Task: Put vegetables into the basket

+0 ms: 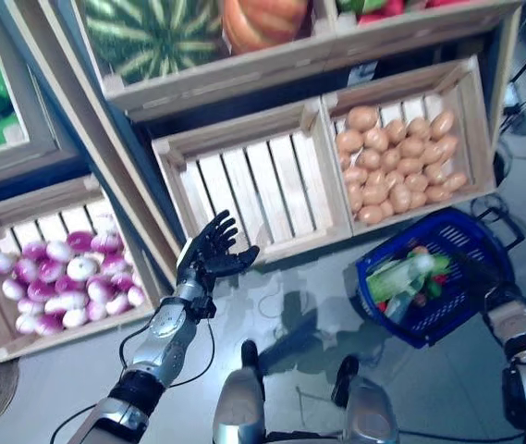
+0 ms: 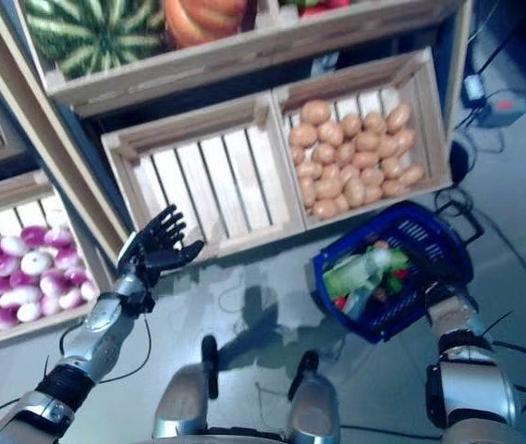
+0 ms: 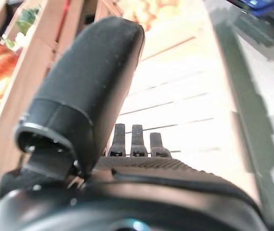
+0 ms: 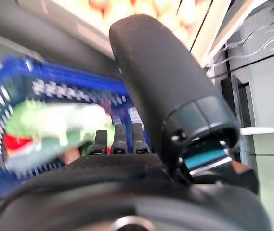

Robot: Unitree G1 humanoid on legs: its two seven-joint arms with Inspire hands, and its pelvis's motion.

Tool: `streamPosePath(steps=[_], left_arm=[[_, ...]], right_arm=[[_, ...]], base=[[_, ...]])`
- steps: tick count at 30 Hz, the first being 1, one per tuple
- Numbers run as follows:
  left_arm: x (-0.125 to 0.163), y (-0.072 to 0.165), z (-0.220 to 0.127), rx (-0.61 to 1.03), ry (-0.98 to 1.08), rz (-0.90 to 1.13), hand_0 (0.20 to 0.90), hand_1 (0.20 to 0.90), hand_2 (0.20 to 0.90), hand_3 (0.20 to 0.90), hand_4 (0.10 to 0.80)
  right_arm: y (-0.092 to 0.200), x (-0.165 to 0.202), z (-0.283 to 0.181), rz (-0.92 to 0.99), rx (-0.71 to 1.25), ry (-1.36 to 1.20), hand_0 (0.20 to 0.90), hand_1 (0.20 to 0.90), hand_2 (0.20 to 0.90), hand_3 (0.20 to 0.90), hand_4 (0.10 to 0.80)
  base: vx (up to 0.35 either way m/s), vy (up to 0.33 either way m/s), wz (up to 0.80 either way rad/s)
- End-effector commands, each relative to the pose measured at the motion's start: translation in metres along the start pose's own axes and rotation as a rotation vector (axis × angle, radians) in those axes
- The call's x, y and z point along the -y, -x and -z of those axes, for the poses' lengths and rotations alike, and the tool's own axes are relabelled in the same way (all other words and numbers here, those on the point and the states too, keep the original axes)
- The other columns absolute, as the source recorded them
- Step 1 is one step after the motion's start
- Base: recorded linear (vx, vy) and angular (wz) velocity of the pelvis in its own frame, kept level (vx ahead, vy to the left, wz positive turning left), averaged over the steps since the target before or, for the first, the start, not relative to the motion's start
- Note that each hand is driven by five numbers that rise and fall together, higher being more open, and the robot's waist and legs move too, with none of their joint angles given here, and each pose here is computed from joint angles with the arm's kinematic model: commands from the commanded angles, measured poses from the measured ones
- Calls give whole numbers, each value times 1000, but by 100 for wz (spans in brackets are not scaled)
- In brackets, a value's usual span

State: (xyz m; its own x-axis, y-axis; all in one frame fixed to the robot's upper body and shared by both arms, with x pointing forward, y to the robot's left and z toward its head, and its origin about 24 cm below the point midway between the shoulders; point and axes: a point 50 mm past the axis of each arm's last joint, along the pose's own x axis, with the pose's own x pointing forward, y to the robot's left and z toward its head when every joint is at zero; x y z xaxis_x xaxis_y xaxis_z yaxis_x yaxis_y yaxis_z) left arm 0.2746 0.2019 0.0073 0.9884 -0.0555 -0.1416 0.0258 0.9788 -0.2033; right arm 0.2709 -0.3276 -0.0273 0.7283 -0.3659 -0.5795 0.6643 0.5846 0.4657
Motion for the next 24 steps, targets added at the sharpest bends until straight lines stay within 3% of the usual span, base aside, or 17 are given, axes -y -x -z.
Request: streamPosePath(steps=[1, 6, 15, 24], left_arm=[[10, -1, -8, 79, -35, 50, 900, 900, 900, 900, 800], [3, 24, 44, -70, -33, -37, 900, 900, 900, 900, 800], [-17, 67, 116, -345, -79, -211, 900, 900, 900, 900, 800], [-8, 84, 141, -450, -141, -208, 900, 900, 900, 900, 800]], right_arm=[[1, -20, 16, -144, 45, 70, 900, 900, 900, 900, 800], [22, -29, 95, -254, -41, 134, 900, 900, 900, 900, 800], [73, -36, 190, -362, -312, 79, 900, 900, 900, 900, 800], [104, -33, 239, -437, -530, 103, 900, 900, 900, 900, 800]], base=[[187, 43, -6], [97, 42, -8], [15, 41, -9], [-2, 31, -7]])
